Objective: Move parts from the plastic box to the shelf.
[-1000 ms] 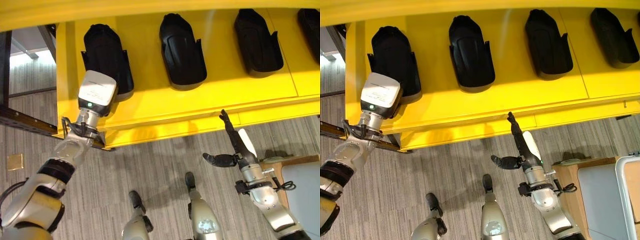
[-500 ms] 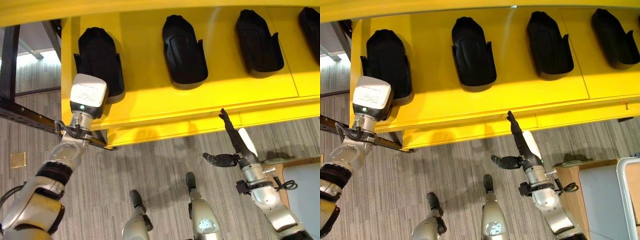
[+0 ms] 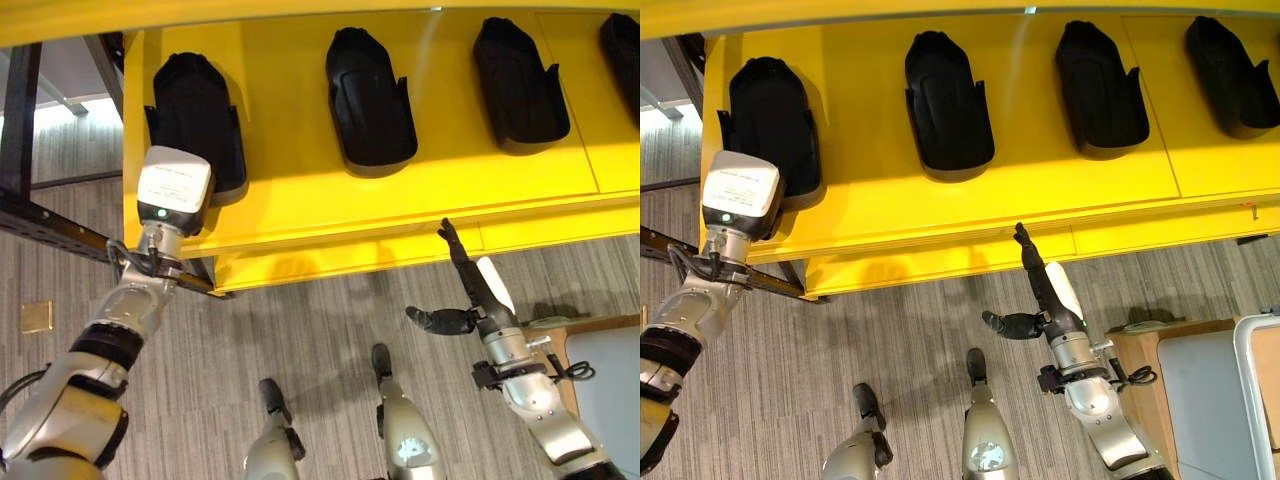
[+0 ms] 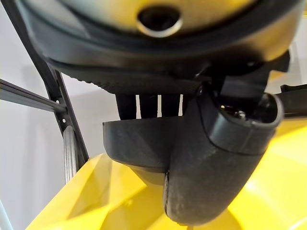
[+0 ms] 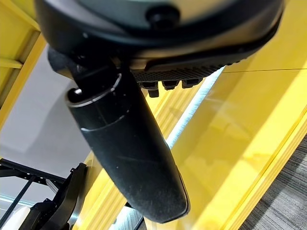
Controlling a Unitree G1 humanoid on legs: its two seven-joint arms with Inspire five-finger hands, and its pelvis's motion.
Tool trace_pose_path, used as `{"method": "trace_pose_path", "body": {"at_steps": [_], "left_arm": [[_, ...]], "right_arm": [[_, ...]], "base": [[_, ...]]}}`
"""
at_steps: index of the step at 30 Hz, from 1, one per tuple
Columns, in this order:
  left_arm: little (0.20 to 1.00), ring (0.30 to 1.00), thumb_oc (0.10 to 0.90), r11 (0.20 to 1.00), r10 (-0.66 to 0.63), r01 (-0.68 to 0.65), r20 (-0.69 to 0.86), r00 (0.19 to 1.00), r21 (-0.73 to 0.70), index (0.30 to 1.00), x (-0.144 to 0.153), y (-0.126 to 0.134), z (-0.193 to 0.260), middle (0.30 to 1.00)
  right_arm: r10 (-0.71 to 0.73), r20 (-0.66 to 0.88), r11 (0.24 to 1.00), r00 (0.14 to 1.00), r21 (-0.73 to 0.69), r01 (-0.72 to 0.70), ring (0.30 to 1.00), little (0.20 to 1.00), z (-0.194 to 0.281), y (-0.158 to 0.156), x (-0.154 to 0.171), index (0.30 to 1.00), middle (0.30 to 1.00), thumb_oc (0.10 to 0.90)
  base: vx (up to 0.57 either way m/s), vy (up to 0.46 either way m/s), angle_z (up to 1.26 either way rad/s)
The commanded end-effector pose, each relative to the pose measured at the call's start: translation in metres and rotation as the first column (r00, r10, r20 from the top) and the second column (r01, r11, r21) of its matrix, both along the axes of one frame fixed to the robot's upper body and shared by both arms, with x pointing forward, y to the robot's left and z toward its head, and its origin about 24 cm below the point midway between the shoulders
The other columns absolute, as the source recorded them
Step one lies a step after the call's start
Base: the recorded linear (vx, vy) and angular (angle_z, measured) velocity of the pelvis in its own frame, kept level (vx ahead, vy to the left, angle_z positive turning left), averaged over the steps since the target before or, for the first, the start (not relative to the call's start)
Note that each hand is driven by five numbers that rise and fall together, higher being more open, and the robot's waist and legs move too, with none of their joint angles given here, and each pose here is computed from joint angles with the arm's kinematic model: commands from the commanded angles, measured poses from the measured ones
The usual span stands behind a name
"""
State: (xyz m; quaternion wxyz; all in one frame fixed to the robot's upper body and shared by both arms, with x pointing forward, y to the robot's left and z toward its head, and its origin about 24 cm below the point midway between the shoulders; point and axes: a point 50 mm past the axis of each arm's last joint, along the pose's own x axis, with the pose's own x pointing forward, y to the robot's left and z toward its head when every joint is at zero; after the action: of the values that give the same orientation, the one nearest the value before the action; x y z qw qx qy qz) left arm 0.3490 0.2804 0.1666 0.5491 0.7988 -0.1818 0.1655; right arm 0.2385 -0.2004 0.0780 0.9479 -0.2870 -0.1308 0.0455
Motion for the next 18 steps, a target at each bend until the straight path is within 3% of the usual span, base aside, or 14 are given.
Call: {"method": "trace_pose_path", "body": {"at_steps": [1, 7, 8, 9, 10, 18], "left_arm": [[0.300, 0.300, 0.400, 0.963, 0.259, -0.257, -0.022, 0.966, 0.075, 0.300, -0.017, 0.065, 0.019, 0.300], [0.300, 0.300, 0.400, 0.957, 0.266, -0.258, -0.042, 0.963, 0.136, 0.300, -0.011, 0.064, 0.027, 0.300], [0.330, 0.330, 0.422, 0.956, 0.269, -0.260, -0.047, 0.962, 0.137, 0.330, -0.011, 0.064, 0.026, 0.330], [0.495, 0.495, 0.539, 0.956, 0.268, -0.260, -0.047, 0.962, 0.138, 0.495, -0.010, 0.064, 0.026, 0.495], [1.000, 1.000, 0.900, 0.954, 0.278, -0.269, -0.055, 0.959, 0.135, 1.000, -0.010, 0.065, 0.026, 1.000], [1.000, 1.000, 0.900, 0.958, 0.265, -0.256, -0.058, 0.962, 0.132, 1.000, -0.008, 0.062, 0.031, 1.000]], "right_arm": [[0.027, 0.259, 0.999, 0.965, 0.032, -0.036, 1.000, 1.000, 0.051, 0.000, -0.001, 1.000, 1.000, 0.900], [0.029, 0.255, 0.999, 0.966, 0.024, -0.036, 1.000, 1.000, 0.051, -0.002, -0.003, 1.000, 1.000, 0.900], [0.030, 0.255, 0.999, 0.967, 0.027, -0.038, 1.000, 1.000, 0.051, -0.001, -0.003, 1.000, 1.000, 0.900], [0.029, 0.255, 0.999, 0.967, 0.027, -0.037, 1.000, 1.000, 0.051, -0.001, -0.003, 1.000, 1.000, 0.900], [0.032, 0.254, 0.999, 0.967, 0.026, -0.040, 1.000, 1.000, 0.051, -0.001, -0.003, 1.000, 1.000, 0.900], [0.019, 0.243, 0.999, 0.970, 0.023, -0.025, 1.000, 1.000, 0.049, -0.004, -0.004, 1.000, 1.000, 0.900]], "base": [[0.00, 0.000, 0.00], [0.00, 0.000, 0.00], [0.00, 0.000, 0.00], [0.00, 0.000, 0.00], [0.00, 0.000, 0.00], [0.00, 0.000, 0.00]]}}
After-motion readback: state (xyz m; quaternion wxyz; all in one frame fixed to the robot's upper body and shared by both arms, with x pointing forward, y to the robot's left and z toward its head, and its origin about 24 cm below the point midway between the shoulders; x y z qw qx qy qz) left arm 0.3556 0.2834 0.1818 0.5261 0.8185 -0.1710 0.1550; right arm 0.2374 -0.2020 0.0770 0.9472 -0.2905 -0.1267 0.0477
